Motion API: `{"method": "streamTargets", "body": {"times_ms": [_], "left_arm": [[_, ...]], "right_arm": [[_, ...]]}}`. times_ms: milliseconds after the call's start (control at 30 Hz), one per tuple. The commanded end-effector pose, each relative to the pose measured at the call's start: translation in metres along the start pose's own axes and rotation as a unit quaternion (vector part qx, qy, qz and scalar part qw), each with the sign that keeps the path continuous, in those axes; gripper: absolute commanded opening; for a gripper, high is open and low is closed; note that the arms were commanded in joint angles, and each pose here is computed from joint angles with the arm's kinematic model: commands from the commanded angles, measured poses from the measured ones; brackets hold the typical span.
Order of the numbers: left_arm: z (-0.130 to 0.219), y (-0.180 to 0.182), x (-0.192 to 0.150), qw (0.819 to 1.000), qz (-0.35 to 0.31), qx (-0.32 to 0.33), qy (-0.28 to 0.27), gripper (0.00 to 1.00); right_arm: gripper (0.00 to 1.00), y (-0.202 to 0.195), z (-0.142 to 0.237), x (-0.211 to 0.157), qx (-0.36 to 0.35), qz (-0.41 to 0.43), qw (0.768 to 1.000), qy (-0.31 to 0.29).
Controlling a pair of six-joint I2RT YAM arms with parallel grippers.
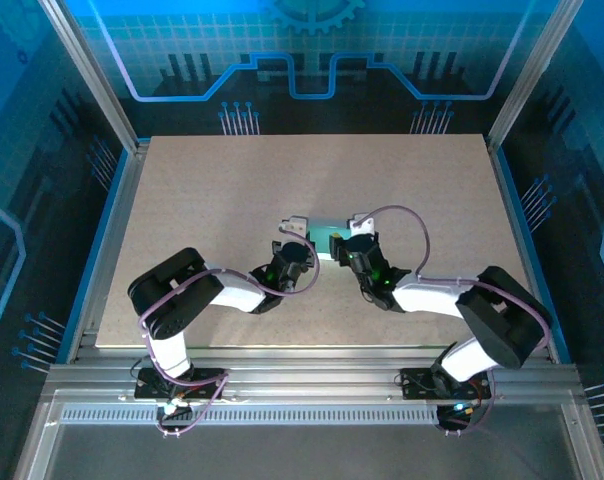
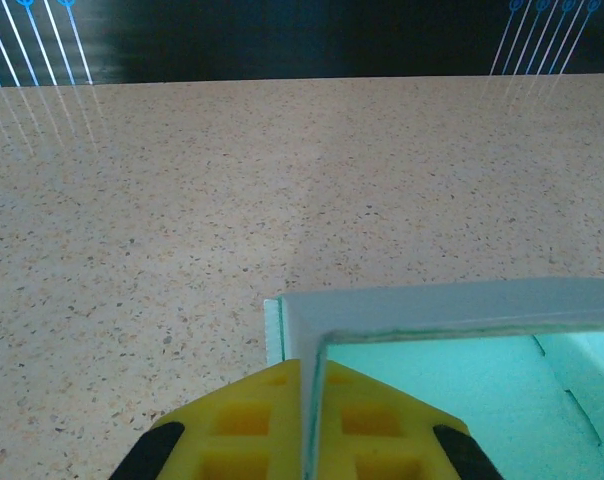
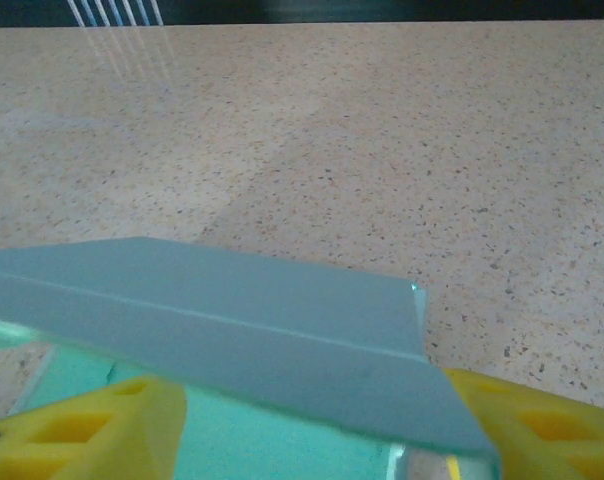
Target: Fold the paper box
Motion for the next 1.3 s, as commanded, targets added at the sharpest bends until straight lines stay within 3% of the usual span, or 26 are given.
{"method": "streamTargets", "body": {"times_ms": [0, 133, 300, 600, 733, 900, 1100, 1267], "left_arm": [[-0.001, -0.004, 0.006, 1.0, -0.004, 0.004, -0.009, 0.0], [-0.002, -0.006, 0.006, 1.0, -0.008, 0.002, -0.003, 0.0], [-0.003, -0.005, 0.005, 1.0, -0.011, 0.004, -0.003, 0.0], [-0.003, -0.005, 0.0, 1.0, -0.013, 0.002, -0.008, 0.0], [-0.004, -0.004, -0.003, 1.0, -0.019, 0.003, -0.005, 0.0], [-0.003, -0.002, -0.007, 1.0, -0.02, 0.005, -0.004, 0.0], [-0.004, -0.004, -0.008, 1.0, -0.019, 0.002, -0.007, 0.0], [-0.004, -0.005, -0.008, 1.0, -0.019, 0.001, -0.007, 0.0]], "right_arm": [[0.79, 0.001, 0.014, -0.011, 0.027, 0.008, 0.999, 0.021], [0.87, -0.004, 0.03, -0.014, 0.045, 0.018, 0.998, 0.032], [0.89, -0.02, 0.059, -0.006, 0.049, 0.029, 0.998, 0.019], [0.88, -0.041, 0.096, 0.047, 0.053, 0.016, 0.998, 0.002], [0.86, -0.055, 0.082, 0.073, 0.024, -0.059, 0.996, 0.061], [0.86, -0.042, 0.054, 0.102, 0.039, -0.068, 0.992, 0.103], [0.88, -0.028, -0.004, 0.092, 0.028, -0.033, 0.976, 0.213], [0.89, -0.021, -0.034, 0.074, 0.024, -0.003, 0.966, 0.257]]}}
Point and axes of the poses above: each hand's point on the last joint's axis, 136 mm out from that joint toward the fingers, its own z axis back along the fingers, its own y axis along the line the jaws close on, x = y × z, the point moved 3 cm from there along z, back along the fingers, and after that the axes turned 6 degrees about -z, right-handed, at the moved point
